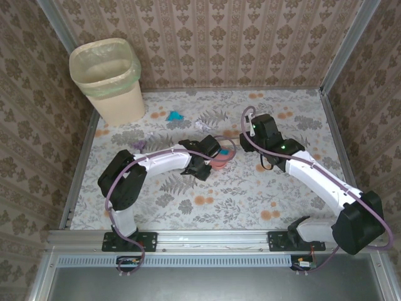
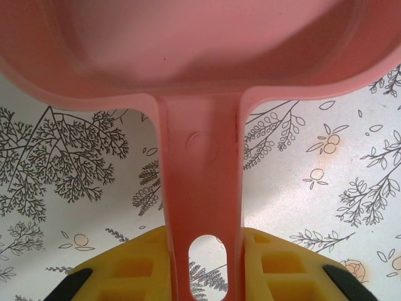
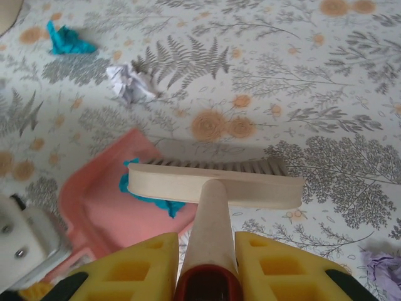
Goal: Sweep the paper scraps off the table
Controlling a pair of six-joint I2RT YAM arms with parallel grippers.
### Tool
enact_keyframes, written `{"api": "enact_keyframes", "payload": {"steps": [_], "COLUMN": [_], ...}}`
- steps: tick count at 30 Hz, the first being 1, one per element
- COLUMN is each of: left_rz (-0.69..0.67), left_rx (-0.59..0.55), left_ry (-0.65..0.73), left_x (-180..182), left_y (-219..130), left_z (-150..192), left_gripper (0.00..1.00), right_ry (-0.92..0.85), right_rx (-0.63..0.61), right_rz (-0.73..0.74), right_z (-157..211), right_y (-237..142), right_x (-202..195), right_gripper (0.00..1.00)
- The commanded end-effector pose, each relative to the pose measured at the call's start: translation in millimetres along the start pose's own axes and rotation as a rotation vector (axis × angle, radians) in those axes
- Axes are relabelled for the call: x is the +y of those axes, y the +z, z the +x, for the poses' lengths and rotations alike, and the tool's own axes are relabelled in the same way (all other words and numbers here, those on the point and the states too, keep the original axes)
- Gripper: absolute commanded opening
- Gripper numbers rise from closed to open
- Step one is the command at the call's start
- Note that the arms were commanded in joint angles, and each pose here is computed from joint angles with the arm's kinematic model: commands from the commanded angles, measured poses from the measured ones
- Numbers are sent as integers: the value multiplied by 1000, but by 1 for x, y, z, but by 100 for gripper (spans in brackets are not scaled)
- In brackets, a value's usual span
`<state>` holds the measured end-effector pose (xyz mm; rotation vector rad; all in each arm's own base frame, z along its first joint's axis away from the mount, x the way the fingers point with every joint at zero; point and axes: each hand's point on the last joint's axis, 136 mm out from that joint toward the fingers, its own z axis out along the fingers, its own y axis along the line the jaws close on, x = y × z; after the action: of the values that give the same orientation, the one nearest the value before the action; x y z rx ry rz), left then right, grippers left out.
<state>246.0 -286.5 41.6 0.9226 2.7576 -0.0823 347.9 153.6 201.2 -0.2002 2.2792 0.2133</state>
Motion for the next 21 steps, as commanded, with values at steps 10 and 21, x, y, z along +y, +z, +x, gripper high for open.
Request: {"api": "enact_keyframes", "payload": {"steps": [10, 21], "left_rz": [-15, -25], "left_rx": [68, 23], "left_ry": [0, 7], "left_x": [-3, -9], "left_y": [-1, -14], "left_z": [20, 15], "left_gripper": [0, 0], "right_ry": [-99, 115], "right_rx": [-66, -302], "right_rz": [-25, 120], "right_z": [-11, -36], "right_y": [-55, -101], "right_x": [9, -43], "right_gripper": [0, 0]}}
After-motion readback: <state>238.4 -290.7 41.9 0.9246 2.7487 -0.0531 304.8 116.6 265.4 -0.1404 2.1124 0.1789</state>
